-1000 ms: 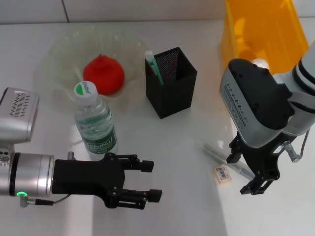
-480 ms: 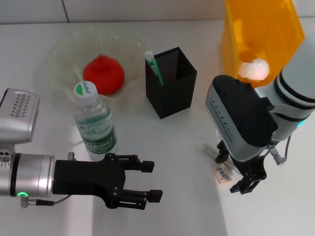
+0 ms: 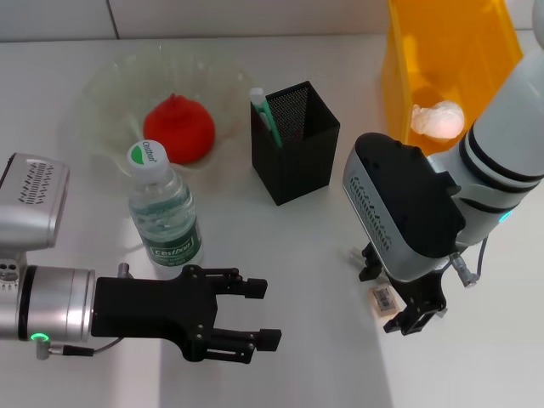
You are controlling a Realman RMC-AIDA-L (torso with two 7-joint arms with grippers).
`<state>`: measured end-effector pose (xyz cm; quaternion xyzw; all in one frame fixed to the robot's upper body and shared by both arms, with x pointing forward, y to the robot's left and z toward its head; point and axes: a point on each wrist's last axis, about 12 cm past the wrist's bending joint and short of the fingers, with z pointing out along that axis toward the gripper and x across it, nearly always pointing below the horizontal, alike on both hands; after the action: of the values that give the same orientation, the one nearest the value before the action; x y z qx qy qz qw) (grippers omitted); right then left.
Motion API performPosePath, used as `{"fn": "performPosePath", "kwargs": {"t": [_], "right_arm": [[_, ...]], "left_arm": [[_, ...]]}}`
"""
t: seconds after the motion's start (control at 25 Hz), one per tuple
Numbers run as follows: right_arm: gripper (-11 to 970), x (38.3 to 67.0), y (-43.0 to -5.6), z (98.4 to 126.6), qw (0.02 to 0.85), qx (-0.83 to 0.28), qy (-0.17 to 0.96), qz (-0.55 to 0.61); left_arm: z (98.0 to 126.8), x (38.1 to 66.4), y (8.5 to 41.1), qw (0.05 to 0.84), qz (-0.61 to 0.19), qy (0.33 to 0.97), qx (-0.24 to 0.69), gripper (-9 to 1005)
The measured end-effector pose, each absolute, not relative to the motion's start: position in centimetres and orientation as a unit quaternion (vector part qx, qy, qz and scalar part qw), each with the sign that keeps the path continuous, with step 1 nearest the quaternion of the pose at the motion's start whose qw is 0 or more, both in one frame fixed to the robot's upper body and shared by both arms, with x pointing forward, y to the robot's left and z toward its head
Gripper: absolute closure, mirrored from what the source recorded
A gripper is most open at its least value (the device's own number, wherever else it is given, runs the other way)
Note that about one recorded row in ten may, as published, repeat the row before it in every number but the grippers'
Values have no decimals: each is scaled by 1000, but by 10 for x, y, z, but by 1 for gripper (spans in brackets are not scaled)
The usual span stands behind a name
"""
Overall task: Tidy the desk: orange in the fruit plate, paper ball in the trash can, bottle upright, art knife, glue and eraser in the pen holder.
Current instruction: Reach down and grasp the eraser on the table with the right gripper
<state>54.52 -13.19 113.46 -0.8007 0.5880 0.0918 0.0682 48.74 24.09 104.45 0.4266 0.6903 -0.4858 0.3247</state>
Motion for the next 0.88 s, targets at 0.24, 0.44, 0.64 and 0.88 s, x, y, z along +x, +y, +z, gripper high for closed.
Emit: {"fn": "performPosePath", "kwargs": {"t": [0.24,0.44,0.64,0.88], "right_arm": [[256,549,-131,1130,58,-794,598,92],[256,550,-131,1130,59,-793,599,92],[270,549,-130,1127,51,-795,598,90],[313,548,-128,1126,47,-797,595,88]], "left_arm": [[1044,487,241,325,-486,691,426,223],[1043,486,242,325,-486,692,424,223],[1043,486,242,325,-485,692,424,223],[1043,486,242,325,-486,692,424,223]]}}
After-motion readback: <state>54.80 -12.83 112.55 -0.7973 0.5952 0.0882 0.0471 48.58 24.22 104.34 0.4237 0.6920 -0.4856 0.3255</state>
